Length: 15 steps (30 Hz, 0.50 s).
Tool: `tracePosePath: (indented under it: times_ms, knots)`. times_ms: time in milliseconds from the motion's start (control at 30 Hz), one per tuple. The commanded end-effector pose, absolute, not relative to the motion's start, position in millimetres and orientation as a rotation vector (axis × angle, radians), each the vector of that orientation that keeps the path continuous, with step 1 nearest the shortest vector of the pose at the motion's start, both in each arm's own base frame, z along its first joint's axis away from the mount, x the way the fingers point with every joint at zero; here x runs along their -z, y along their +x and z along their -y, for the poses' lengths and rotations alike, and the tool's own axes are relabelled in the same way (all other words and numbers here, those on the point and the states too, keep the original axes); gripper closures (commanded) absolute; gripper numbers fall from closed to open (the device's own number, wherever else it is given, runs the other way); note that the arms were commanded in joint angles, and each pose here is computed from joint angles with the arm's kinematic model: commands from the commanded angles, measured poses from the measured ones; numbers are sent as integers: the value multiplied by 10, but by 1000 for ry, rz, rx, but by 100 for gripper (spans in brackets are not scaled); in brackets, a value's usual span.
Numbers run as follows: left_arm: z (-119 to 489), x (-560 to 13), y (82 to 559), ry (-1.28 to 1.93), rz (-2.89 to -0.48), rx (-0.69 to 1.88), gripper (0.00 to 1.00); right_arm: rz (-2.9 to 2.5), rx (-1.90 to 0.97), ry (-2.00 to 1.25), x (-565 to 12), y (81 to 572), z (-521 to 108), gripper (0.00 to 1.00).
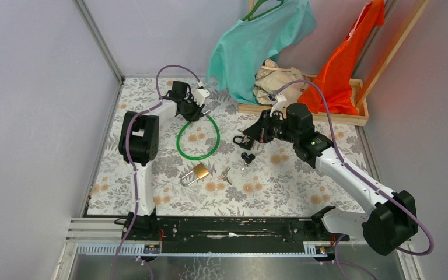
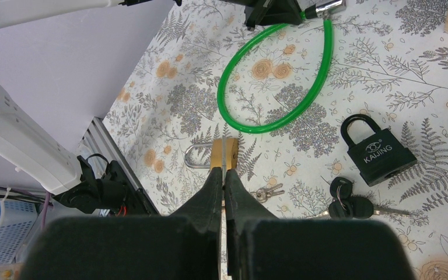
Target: Unlock with the key
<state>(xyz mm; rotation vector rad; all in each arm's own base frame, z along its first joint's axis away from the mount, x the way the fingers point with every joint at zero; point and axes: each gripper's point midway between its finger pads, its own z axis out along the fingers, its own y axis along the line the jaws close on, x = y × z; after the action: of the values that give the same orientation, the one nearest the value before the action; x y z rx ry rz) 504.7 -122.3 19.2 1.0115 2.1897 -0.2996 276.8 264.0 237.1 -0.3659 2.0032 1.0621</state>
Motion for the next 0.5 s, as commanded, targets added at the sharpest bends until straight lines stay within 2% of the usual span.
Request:
tracePosePath:
  times_ms: [0,133,300,467]
  knots:
    - [1113,-449,5078,1024,-2133,205,100,-1889,-1075,-383,-2781,2779,-2667,100]
    - [997,-905,5138,1037,-2067,148,100,-1877,-1065,-382,-2877,2783,-2650,100]
    - [947,-1646,4995,1137,-1908,173,100,-1860,-1046,-376,-2999,2774,-2612,100]
    - [970,-2326,4600,1293,-1722,122,100,-1844,-1059,-392,-3138,2726,-2624,100]
